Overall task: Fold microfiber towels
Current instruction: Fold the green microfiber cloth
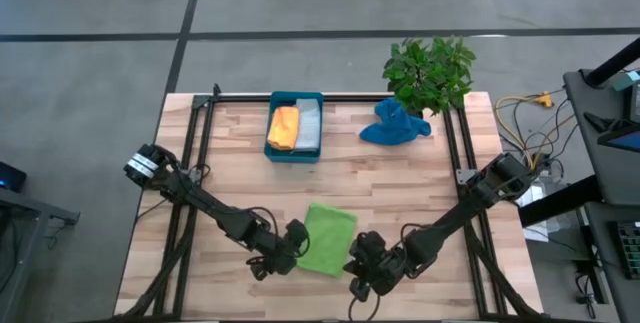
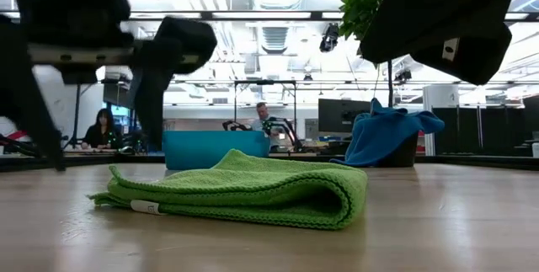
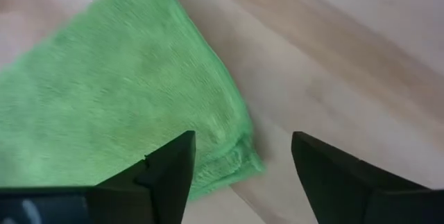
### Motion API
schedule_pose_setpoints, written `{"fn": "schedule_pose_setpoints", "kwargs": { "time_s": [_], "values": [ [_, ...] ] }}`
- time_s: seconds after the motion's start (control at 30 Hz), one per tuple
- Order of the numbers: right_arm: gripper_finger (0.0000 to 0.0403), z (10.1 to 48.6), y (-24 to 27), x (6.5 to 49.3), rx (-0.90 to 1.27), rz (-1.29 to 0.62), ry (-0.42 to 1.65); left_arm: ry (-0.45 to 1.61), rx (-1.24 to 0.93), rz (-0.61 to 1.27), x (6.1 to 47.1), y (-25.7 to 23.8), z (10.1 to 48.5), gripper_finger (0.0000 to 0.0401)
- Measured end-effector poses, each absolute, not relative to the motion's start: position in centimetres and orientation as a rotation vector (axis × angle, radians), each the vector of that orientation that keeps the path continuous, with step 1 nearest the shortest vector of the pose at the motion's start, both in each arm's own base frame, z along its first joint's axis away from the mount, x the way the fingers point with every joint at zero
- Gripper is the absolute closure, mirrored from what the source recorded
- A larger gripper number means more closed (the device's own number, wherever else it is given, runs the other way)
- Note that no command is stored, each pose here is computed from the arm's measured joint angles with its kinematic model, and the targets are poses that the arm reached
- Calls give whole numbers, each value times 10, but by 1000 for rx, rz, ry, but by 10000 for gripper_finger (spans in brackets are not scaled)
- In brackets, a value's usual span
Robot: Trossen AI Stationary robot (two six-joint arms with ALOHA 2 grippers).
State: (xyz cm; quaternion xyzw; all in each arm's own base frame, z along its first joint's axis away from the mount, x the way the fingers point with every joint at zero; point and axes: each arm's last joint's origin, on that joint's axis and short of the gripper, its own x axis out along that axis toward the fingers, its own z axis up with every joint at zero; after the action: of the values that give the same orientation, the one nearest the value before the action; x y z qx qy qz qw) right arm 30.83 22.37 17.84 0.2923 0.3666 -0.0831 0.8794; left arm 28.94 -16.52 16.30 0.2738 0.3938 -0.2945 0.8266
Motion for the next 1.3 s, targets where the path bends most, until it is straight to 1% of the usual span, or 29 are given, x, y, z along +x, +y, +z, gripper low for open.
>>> {"fn": "schedule_pose_setpoints", "kwargs": {
  "time_s": [0.27, 0.37, 0.43, 0.57, 0.77, 0.8, 0.93, 1.1, 1.3],
  "values": [
    [394, 179, 224, 308, 621, -174, 760, 911, 598, -639, 295, -166, 138, 173],
    [394, 179, 224, 309, 630, -176, 754, 1006, 532, -605, 296, -164, 122, 178],
    [394, 179, 224, 309, 629, -183, 744, 1080, 467, -583, 296, -162, 110, 192],
    [394, 180, 223, 310, 650, -216, 707, 1170, 379, -549, 297, -162, 95, 249],
    [394, 181, 223, 310, 662, -221, 698, 1176, 343, -526, 300, -163, 95, 375],
    [394, 181, 223, 310, 662, -221, 698, 1174, 344, -524, 300, -163, 96, 387],
    [394, 181, 223, 311, 664, -218, 694, 1168, 343, -514, 304, -163, 105, 395],
    [394, 184, 225, 313, 633, -177, 667, 1102, 311, -510, 309, -164, 129, 399],
    [394, 184, 225, 313, 616, -176, 670, 1016, 269, -508, 306, -158, 156, 400]
  ]
}}
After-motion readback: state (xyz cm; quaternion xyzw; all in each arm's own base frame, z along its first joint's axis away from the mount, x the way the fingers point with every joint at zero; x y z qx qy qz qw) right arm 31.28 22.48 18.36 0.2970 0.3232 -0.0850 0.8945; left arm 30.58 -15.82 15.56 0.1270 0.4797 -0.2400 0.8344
